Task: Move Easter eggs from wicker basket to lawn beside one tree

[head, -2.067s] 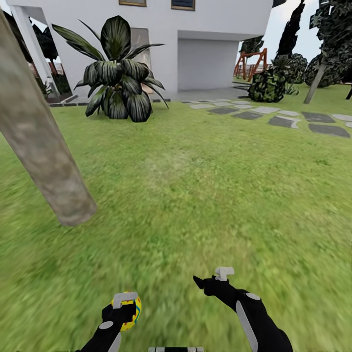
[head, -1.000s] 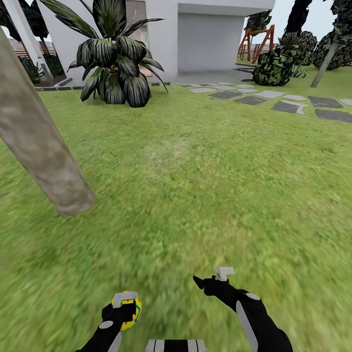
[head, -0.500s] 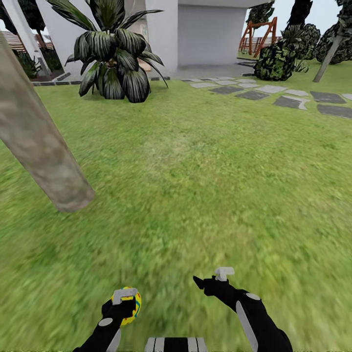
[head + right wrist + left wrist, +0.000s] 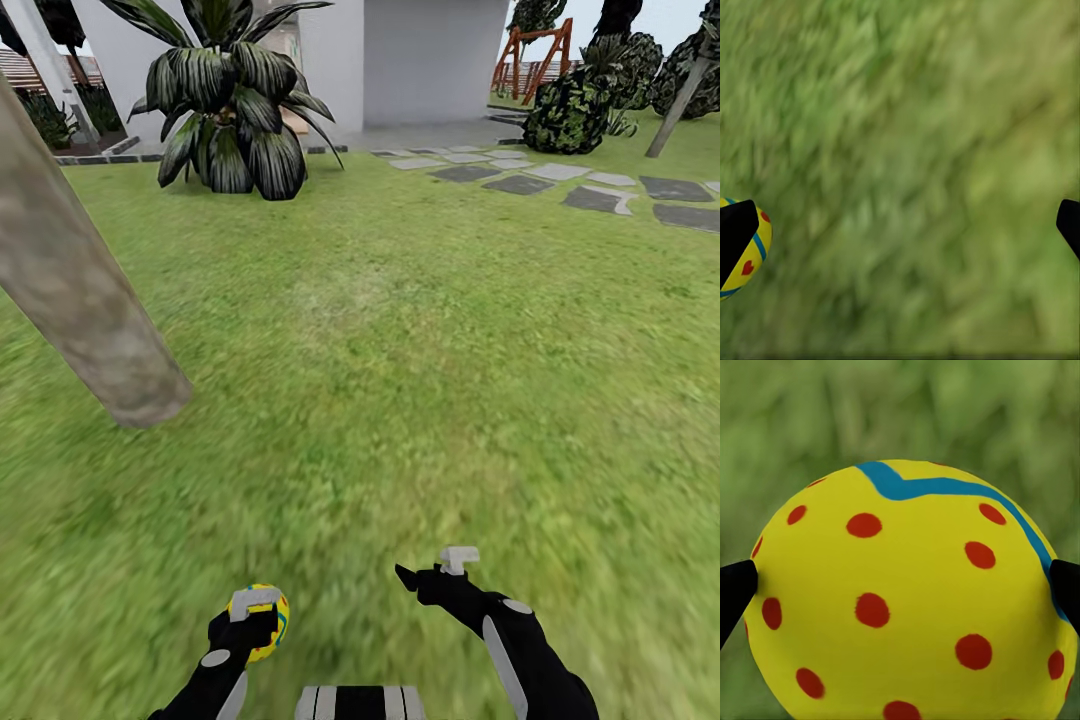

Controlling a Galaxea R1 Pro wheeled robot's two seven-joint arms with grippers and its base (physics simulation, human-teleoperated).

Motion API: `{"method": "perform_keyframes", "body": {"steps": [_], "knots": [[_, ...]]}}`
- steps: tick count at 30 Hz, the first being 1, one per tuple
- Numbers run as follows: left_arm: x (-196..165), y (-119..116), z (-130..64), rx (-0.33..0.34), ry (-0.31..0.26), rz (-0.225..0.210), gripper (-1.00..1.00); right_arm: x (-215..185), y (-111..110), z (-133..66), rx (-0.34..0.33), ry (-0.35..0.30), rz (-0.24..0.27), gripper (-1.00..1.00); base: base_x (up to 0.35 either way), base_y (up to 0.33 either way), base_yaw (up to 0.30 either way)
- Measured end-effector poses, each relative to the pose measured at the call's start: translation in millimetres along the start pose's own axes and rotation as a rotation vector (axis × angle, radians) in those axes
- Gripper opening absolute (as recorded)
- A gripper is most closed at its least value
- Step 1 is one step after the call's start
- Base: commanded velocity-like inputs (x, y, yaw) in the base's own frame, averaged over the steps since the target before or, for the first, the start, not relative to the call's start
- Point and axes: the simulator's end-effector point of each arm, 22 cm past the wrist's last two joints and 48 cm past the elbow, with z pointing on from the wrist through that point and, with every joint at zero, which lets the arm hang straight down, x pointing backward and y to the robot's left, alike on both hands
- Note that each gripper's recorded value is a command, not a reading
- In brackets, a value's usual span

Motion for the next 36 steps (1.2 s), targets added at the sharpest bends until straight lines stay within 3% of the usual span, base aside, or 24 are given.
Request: {"method": "perform_keyframes", "body": {"steps": [19, 36], "knots": [[27, 0, 10.0, -0.003, 0.052, 0.005, -1.0, 25, -10, 10.8, 0.009, 0.046, 0.024, 1.0, 0.0, 0.0, 0.0], [31, 1, 15.0, -0.006, 0.058, 0.008, -1.0, 38, -15, 16.1, 0.013, 0.07, 0.036, 1.0, 0.0, 0.0, 0.0]]}}
